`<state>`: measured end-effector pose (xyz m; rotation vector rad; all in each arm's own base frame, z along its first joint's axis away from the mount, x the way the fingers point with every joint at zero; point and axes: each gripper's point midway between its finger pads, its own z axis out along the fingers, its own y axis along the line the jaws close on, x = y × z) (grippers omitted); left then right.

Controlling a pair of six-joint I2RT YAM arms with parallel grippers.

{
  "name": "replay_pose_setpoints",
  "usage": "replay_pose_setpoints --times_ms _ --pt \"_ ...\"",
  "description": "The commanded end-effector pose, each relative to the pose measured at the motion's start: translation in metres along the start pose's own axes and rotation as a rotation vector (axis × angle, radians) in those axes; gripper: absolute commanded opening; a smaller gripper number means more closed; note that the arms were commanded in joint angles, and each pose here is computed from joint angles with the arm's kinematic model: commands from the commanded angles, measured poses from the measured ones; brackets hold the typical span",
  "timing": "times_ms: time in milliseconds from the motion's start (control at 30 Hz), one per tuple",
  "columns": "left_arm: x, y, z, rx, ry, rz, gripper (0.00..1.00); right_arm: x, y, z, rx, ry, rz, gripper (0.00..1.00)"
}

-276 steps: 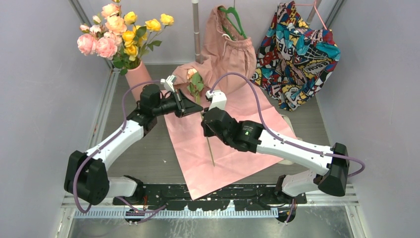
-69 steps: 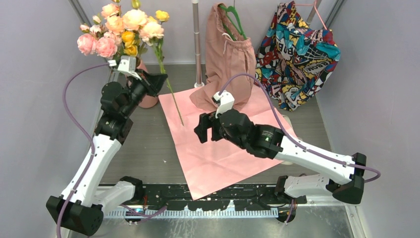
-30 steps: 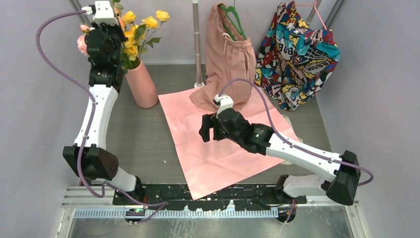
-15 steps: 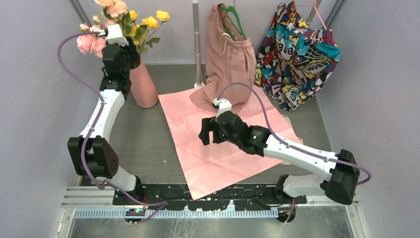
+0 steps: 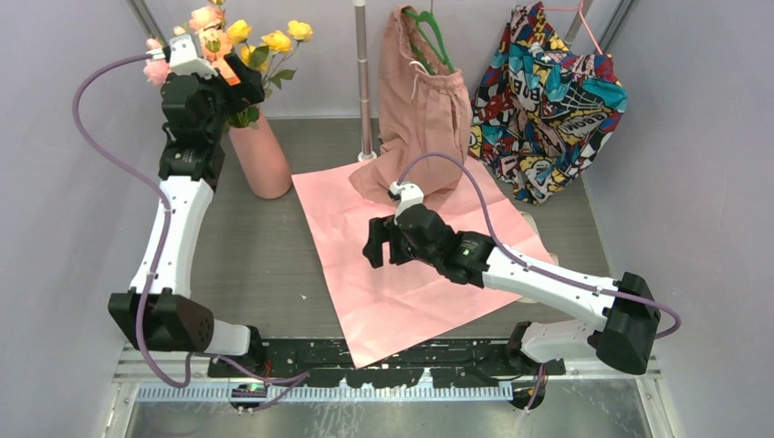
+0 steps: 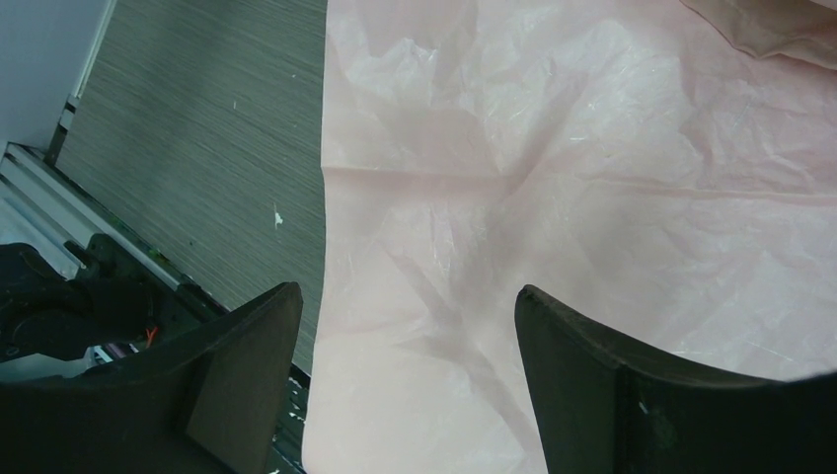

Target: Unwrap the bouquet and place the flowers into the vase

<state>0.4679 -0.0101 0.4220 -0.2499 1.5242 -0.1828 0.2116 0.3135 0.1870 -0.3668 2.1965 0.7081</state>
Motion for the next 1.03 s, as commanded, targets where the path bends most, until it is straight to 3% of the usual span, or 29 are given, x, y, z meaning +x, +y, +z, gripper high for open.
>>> replay_pose_setpoints --times_ms 0,100,300,433,667,900,1000 --pt "-0.039 -0.04 -0.041 0.168 0.007 -0.093 1.0 -0.011 0.003 0.0 -0.014 -0.052 0.02 0.84" --pt "-0.027 -0.067 -0.065 0.318 0.078 -0.118 1.0 -0.012 -0.002 0.002 0.012 -0.063 0.022 0.84" --pt "0.056 -0.083 -0.104 0.434 0.293 -0.144 1.0 -0.021 -0.015 0.002 0.091 -0.113 0.035 0.85" --pt "0.099 -0.086 -0.12 0.461 0.327 -0.153 1.0 -0.021 -0.018 0.004 0.112 -0.109 0.029 0.85" --pt "0.131 -0.118 -0.146 0.58 0.413 -0.23 1.0 -0.015 -0.017 0.016 0.116 -0.084 0.035 0.85" --pt "0.182 -0.122 -0.143 0.568 0.535 -0.3 1.0 -0.009 -0.014 0.026 0.11 -0.059 0.039 0.85" --pt "0.185 -0.122 -0.142 0.573 0.523 -0.324 1.0 -0.007 -0.015 0.028 0.115 -0.053 0.039 0.85"
